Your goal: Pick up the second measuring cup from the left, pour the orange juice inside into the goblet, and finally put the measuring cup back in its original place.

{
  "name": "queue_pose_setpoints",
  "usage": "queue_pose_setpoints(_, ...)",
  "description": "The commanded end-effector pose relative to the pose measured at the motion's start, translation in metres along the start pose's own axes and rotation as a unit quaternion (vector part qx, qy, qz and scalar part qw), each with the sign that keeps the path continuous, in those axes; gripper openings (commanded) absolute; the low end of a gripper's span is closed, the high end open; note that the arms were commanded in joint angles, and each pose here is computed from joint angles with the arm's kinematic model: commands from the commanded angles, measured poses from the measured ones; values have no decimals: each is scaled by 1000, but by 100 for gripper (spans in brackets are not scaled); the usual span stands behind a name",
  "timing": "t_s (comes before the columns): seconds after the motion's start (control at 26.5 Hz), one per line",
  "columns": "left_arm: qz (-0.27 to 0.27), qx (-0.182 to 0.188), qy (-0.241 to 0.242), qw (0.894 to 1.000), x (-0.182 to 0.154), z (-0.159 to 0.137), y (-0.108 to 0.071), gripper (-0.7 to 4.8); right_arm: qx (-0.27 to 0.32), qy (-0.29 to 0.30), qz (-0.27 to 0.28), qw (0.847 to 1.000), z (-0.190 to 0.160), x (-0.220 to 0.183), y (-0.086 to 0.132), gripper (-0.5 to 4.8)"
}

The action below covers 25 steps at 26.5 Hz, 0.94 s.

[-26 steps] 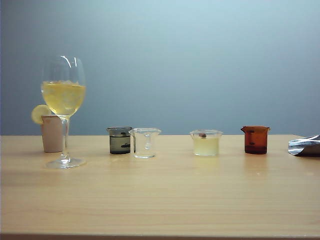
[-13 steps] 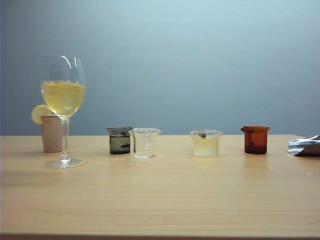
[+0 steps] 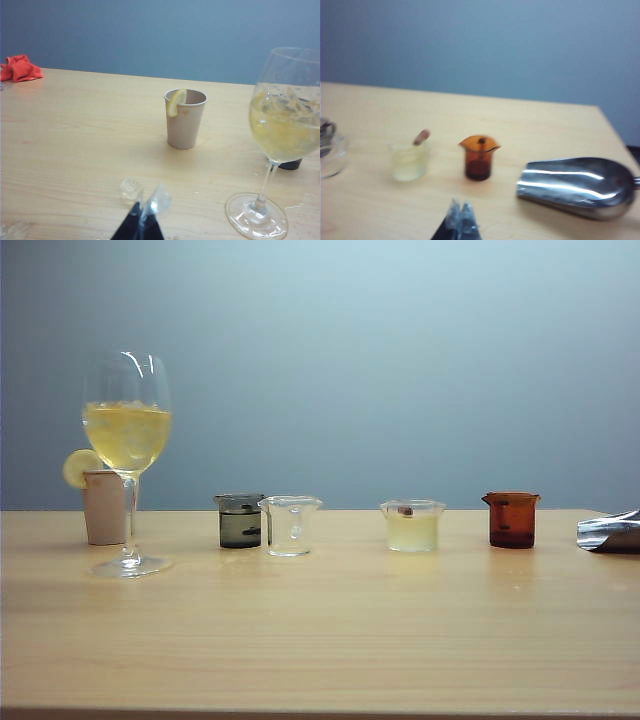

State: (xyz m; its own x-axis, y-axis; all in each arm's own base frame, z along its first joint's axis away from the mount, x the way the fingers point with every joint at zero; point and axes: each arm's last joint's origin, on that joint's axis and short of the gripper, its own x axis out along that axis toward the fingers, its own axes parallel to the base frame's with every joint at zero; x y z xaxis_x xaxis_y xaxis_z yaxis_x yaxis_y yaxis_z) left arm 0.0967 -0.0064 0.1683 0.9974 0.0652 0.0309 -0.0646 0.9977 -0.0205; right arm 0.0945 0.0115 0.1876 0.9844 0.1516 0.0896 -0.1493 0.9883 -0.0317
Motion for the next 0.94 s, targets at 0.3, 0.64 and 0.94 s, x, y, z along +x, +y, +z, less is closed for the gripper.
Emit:
queue_pose_setpoints(0.3,-4,2,-7,1000,0,2,0,-5,-2,-10,-35,999,-13,0,-5,-1)
queue_pose_setpoints(0.64,-4,2,-7,1000,0,2,0,-5,-2,-3,-35,999,-15,0,-5,-1)
queue_pose_setpoints(0.94,-4,2,-7,1000,0,2,0,-5,-2,-3,-35,999,-15,0,-5,-1)
